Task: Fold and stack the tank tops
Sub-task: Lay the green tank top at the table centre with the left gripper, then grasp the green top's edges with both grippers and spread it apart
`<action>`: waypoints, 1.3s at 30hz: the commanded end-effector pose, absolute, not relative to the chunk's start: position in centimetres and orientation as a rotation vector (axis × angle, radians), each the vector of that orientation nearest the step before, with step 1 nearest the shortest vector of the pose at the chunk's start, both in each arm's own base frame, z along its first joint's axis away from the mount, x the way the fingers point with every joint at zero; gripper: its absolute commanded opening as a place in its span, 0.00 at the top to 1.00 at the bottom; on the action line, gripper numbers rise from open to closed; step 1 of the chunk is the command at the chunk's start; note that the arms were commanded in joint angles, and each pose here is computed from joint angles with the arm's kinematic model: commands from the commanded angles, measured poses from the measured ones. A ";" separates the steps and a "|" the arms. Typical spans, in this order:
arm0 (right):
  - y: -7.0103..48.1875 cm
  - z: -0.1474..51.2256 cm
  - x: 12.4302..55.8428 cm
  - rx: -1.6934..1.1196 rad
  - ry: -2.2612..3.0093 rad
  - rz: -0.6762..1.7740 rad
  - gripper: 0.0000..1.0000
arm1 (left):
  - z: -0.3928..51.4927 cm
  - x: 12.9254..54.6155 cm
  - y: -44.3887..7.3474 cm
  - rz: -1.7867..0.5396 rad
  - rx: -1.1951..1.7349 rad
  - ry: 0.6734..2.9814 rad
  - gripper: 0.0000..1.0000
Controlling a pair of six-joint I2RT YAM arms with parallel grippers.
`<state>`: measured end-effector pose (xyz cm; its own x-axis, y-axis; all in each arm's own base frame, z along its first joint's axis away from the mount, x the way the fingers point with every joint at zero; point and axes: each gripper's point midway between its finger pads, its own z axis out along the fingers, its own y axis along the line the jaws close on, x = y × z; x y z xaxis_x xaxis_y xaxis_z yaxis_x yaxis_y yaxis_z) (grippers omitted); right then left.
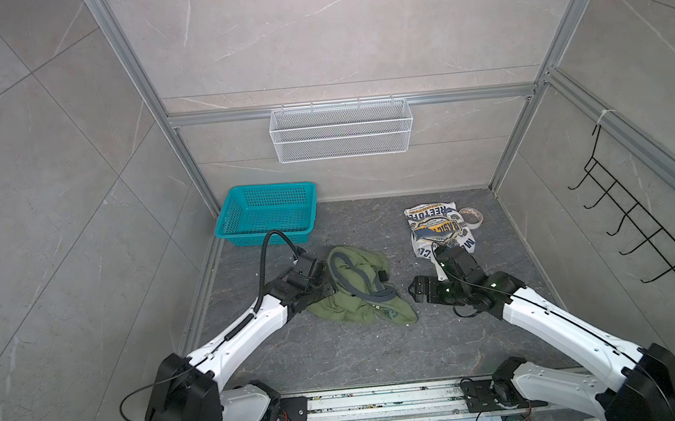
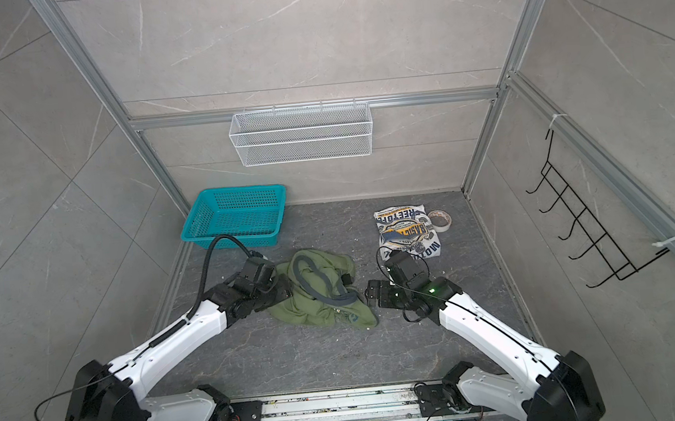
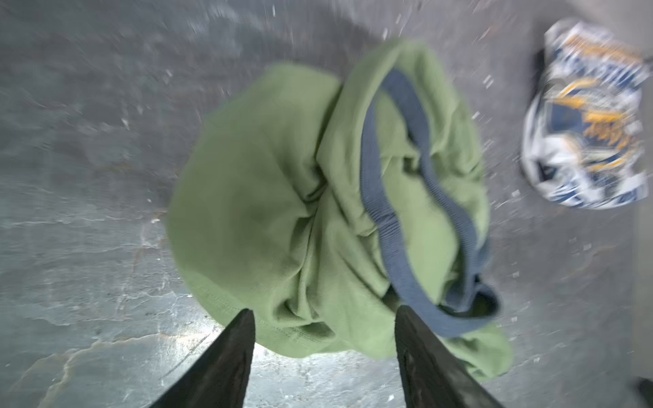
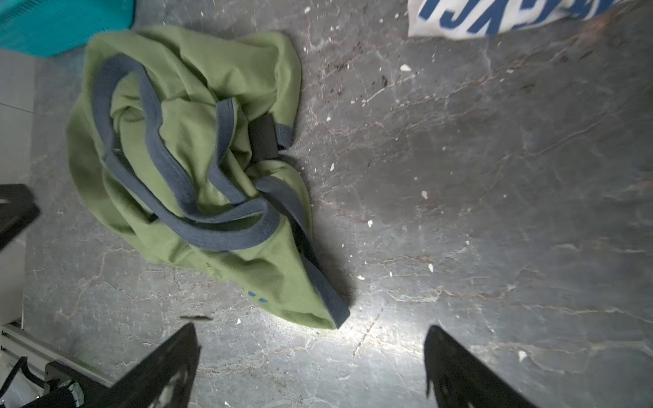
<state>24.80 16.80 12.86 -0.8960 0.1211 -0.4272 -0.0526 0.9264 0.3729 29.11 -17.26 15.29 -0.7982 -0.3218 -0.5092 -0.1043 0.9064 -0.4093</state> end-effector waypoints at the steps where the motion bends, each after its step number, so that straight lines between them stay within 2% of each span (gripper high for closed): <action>1: 18.6 11.9 24.8 0.012 2.666 0.583 0.03 | 17.4 29.5 -15.4 -0.495 -0.305 2.386 0.33; 6: 21.4 11.8 25.7 -0.042 2.679 0.623 0.08 | 14.2 29.7 -12.7 -0.489 -0.419 2.439 0.33; 11: 25.1 11.6 27.1 -0.166 2.696 0.597 0.16 | 11.7 31.2 -11.1 -0.771 -0.577 2.407 0.34; 13: 25.8 10.7 28.0 -0.186 2.708 0.559 0.19 | 10.8 31.5 -11.0 -0.780 -0.583 2.450 0.34; 18: 24.9 8.5 29.2 -0.135 2.773 0.391 0.27 | 9.2 31.4 -11.4 -0.784 -0.579 2.503 0.34; 25: 24.1 6.5 28.5 -0.089 2.807 0.344 0.33 | 6.9 30.6 -11.2 -0.756 -0.601 2.572 0.38; 28: 24.4 5.9 28.5 -0.097 2.820 0.344 0.37 | 6.4 30.7 -11.5 -0.773 -0.597 2.587 0.45; 32: 24.6 5.7 29.0 -0.106 2.823 0.327 0.48 | 6.4 31.1 -11.8 -0.796 -0.596 2.580 0.57; 34: 24.6 5.8 29.2 -0.106 2.819 0.311 0.59 | 6.5 31.2 -11.9 -0.801 -0.598 2.573 0.64; 36: 24.4 6.2 29.4 -0.106 2.804 0.298 0.74 | 6.6 31.3 -11.8 -0.794 -0.590 2.575 0.74; 39: 23.4 7.5 29.8 -0.100 2.767 0.237 0.85 | 6.8 31.4 -11.5 -0.768 -0.582 2.578 0.90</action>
<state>29.19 24.20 5.75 -0.9493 -0.0376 -0.3122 -0.1043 0.9743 0.1998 30.68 -11.34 5.78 -0.8368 -0.5044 -0.2129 -0.3117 0.7585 -0.5723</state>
